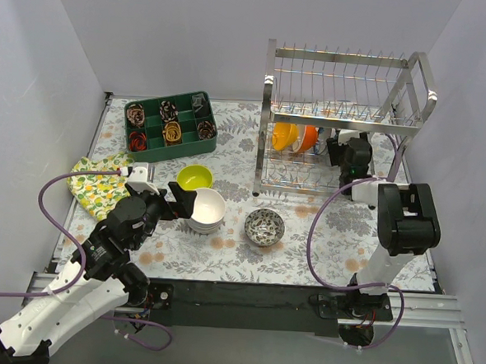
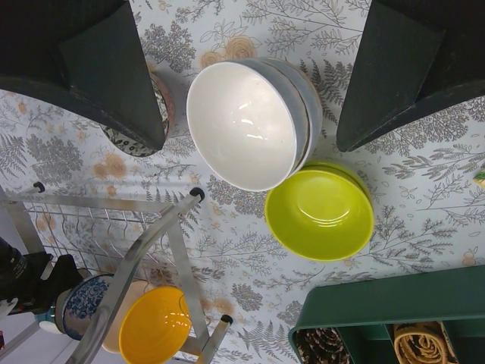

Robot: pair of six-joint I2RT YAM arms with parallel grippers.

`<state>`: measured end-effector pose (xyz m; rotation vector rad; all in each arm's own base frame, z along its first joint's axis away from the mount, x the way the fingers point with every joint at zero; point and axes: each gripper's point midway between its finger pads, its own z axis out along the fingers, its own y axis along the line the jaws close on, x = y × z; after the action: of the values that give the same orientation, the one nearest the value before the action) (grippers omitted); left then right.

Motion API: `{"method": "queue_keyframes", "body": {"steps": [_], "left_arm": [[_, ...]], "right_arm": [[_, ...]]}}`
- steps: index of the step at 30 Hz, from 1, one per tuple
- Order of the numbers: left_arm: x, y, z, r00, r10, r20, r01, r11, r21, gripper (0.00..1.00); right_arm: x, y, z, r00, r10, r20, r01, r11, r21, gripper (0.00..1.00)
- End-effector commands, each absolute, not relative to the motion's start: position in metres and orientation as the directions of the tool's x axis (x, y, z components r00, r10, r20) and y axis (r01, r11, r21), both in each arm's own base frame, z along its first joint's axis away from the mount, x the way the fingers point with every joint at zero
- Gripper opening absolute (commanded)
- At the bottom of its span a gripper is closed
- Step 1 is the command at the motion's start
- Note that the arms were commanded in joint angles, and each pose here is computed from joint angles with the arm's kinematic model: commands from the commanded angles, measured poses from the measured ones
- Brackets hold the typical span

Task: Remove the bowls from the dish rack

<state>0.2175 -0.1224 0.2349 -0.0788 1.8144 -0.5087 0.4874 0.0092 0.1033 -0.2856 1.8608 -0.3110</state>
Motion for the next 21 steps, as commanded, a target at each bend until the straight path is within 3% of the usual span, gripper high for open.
{"method": "queue_keyframes", "body": {"steps": [1,9,21], "left_arm": [[0.219,-0.122,0.233,-0.304,-0.299,-0.905,0.207,0.906,-0.368,0.98],[0.22,-0.121,0.233,-0.305,-0.3,-0.904,0.206,0.906,-0.37,0.98],[0.219,-0.122,0.233,-0.311,-0.303,-0.901,0.212,0.902,-0.377,0.98]], "right_arm": [[0.48,-0.01,0.149,-0.218,-0.368,-0.904,0.162,0.9,-0.405,0.17],[0.461,-0.017,0.16,-0.218,-0.352,-0.91,0.238,0.885,-0.4,0.16],[0.414,0.018,0.161,-0.17,-0.301,-0.938,0.108,0.941,-0.321,0.15]]}}
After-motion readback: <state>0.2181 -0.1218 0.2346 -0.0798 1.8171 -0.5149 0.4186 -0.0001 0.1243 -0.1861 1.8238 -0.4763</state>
